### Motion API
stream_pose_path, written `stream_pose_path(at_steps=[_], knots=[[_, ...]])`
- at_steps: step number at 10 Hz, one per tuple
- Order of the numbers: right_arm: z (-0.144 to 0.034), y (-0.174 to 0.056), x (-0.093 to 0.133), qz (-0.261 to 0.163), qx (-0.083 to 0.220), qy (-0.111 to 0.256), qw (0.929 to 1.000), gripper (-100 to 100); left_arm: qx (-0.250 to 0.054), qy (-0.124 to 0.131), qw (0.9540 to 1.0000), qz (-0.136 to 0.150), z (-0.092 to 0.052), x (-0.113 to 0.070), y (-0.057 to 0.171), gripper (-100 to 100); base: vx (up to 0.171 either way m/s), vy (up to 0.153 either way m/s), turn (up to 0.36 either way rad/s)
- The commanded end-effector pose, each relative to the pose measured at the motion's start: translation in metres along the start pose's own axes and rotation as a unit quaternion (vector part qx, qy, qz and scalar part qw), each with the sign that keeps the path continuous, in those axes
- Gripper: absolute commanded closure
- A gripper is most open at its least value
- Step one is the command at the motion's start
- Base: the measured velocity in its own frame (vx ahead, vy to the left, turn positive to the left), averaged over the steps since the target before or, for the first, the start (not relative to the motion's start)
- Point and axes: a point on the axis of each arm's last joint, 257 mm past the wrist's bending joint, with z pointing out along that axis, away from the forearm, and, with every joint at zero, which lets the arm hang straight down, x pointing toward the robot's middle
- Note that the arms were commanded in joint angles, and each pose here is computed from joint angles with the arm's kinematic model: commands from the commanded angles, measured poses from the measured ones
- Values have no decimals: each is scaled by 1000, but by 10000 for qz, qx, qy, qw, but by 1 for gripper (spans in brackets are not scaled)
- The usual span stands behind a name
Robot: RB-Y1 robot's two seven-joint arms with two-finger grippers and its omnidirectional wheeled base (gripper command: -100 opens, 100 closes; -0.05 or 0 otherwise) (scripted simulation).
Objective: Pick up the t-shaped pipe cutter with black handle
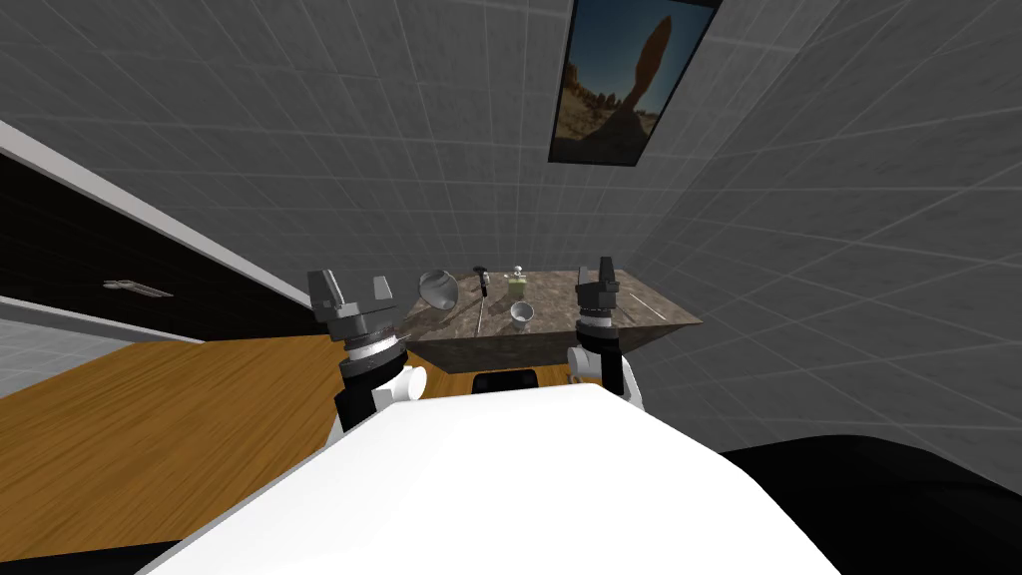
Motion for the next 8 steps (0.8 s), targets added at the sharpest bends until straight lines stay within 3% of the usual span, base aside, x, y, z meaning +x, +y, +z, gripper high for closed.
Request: stream_pose_path(at_steps=[1, 5, 8], knots=[[0, 0, 0, 0, 0, 0, 10000, 0, -42, 189, 9998, 37, -1, 6, 3, -100, -6, -1, -40], [0, 0, 0, 0, 0, 0, 10000, 0, -326, 834, 9958, 196, -9, 29, 25, -100, -27, 0, -82], [0, 0, 0, 0, 0, 0, 10000, 0, -706, 1322, 9880, 375, -23, 45, 53, -100, -45, -1, -124]])
